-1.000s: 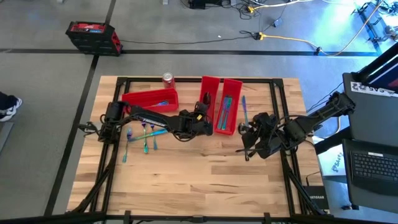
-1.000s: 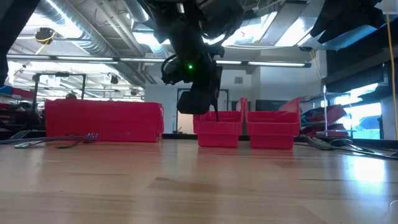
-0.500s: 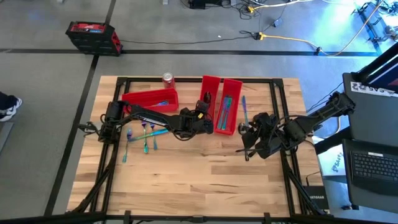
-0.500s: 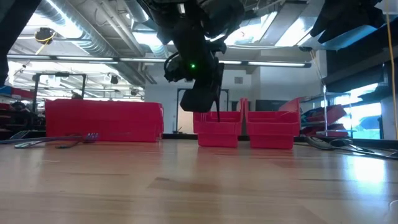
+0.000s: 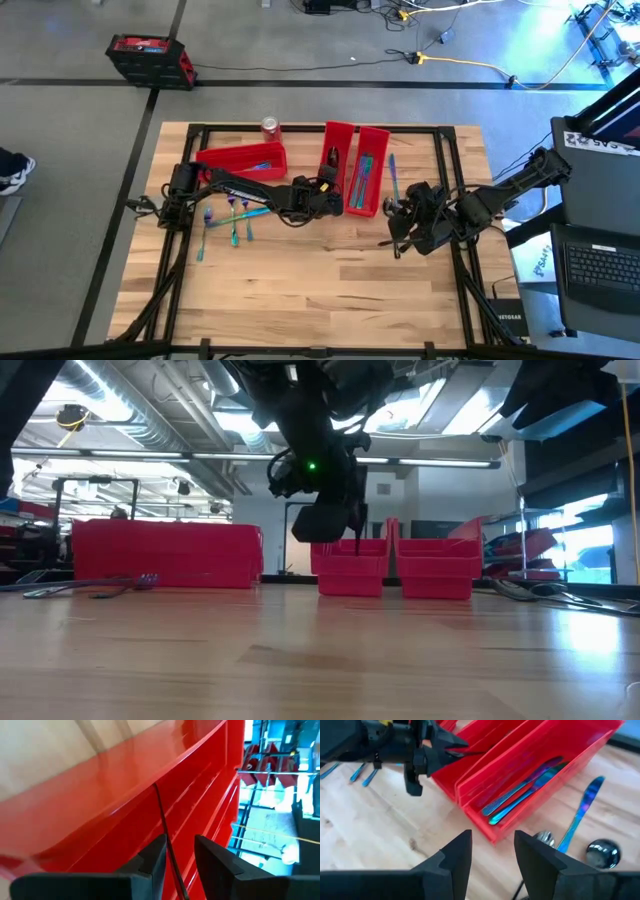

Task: Sort silverware
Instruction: Put the black spoon into the middle red bin

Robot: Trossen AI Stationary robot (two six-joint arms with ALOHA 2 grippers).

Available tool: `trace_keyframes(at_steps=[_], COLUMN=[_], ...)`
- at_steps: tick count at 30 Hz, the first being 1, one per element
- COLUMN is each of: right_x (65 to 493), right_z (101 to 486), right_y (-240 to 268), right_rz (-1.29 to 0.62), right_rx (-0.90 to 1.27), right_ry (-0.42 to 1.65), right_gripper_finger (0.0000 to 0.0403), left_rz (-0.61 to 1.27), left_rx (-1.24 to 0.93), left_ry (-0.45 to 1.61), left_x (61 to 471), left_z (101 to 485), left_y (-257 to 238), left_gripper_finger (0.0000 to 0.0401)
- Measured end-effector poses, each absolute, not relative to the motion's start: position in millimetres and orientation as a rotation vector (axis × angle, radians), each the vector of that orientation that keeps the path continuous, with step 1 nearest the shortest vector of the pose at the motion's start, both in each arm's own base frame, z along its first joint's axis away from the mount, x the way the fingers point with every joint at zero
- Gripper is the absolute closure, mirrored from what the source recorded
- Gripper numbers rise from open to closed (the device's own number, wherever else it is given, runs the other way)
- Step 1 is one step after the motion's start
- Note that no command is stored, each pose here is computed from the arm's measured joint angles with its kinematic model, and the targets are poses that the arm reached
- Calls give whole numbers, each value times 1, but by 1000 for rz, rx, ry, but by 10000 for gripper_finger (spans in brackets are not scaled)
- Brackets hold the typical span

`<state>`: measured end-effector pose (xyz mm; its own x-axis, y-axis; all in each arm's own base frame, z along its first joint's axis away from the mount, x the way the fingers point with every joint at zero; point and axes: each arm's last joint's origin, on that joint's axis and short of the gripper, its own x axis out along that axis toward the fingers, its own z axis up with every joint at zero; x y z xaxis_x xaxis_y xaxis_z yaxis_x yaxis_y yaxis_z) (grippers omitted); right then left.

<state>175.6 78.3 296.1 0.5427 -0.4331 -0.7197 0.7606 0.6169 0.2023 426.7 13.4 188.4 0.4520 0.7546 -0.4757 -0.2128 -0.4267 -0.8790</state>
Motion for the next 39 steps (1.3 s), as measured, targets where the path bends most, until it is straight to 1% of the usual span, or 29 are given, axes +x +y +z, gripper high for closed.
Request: trace_keyframes(at_steps=[5, 10, 20, 26, 39], right_x=[177, 177, 177, 177, 177], right_z=[296, 296, 295, 295, 295], right_y=[80, 82, 82, 82, 82], right_rz=[-724, -698, -689, -688, -688], right_rx=[575, 605, 614, 614, 614], right_ry=[704, 733, 749, 750, 750], right_gripper_finger=[269, 269, 269, 269, 269], left_rz=[1169, 1188, 1255, 1293, 1284], left_rx=[-1704, -1759, -1772, -1763, -1703], left_ry=[-454, -383, -277, -282, -356], left_x=[426, 424, 420, 418, 418], left_z=[187, 183, 178, 177, 179], left_y=[6, 0, 9, 15, 18], left_gripper_finger=[315, 315, 315, 315, 315])
